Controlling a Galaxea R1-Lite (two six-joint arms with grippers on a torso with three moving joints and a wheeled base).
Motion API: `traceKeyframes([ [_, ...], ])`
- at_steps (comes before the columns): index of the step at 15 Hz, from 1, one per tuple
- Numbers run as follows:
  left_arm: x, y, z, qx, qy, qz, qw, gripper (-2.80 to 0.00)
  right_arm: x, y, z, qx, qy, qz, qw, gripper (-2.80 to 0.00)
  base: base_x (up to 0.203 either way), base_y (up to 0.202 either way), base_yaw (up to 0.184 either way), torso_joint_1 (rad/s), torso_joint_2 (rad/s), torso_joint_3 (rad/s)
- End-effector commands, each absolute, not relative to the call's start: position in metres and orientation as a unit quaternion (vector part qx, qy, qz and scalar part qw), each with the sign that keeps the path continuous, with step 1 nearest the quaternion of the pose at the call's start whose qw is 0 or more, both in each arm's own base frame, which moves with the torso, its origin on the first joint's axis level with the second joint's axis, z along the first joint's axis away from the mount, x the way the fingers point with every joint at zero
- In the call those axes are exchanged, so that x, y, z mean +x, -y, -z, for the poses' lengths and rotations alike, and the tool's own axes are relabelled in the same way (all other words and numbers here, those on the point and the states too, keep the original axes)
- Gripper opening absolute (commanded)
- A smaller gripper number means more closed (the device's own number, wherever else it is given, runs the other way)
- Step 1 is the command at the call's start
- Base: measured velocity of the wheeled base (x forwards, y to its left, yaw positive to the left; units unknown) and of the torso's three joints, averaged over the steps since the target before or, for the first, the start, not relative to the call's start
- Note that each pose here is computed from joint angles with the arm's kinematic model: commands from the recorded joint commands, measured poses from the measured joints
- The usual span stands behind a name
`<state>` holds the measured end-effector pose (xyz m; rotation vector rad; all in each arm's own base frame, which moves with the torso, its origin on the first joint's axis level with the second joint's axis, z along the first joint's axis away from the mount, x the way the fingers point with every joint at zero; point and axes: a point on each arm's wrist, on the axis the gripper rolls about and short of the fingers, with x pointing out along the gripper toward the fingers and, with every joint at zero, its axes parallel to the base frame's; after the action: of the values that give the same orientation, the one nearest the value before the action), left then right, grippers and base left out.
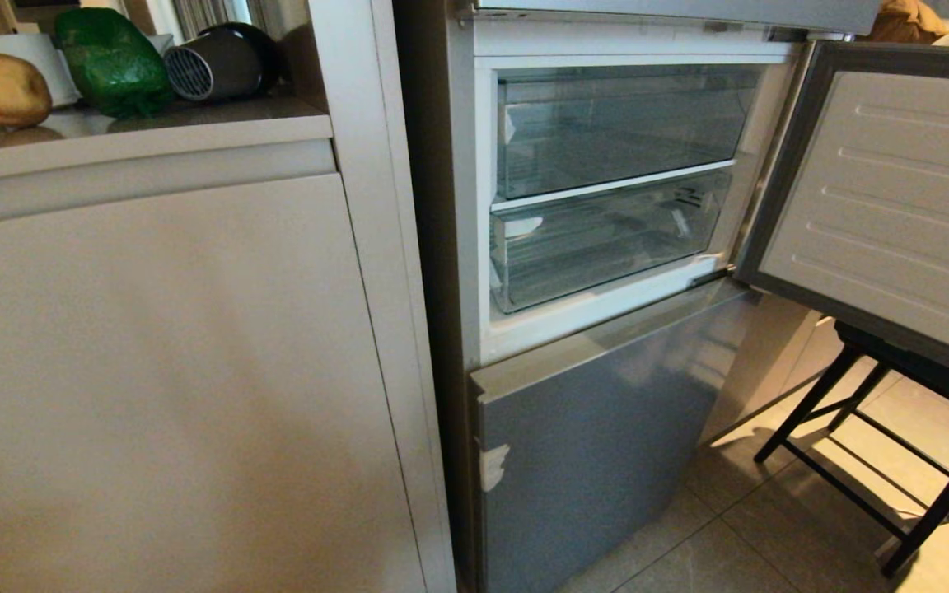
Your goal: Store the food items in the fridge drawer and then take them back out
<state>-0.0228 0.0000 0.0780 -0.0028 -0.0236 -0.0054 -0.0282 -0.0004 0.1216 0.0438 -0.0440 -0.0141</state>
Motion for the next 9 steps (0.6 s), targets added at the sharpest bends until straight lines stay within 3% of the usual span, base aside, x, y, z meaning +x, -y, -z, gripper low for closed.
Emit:
traceKeyframes([
  [1,-0.022,0.0,-0.075,-0.002,0.007,0.003,1.0,-2.8,-0.011,0.0,-0.152,0.032,-0.02,0.008,0.999,-2.8,0.0,0.0,0.0,0.0,0.0,0.0],
  [5,-0.022,0.0,-0.075,-0.002,0.006,0.003,1.0,-2.8,0.068,-0.002,-0.21,0.095,-0.107,-0.016,0.99,-2.8,0.0,0.0,0.0,0.0,0.0,0.0],
  [9,-0.022,0.0,-0.075,-0.002,0.007,0.002,1.0,-2.8,0.19,-0.002,-0.201,0.11,-0.153,-0.014,0.982,-2.8,0.0,0.0,0.0,0.0,0.0,0.0],
])
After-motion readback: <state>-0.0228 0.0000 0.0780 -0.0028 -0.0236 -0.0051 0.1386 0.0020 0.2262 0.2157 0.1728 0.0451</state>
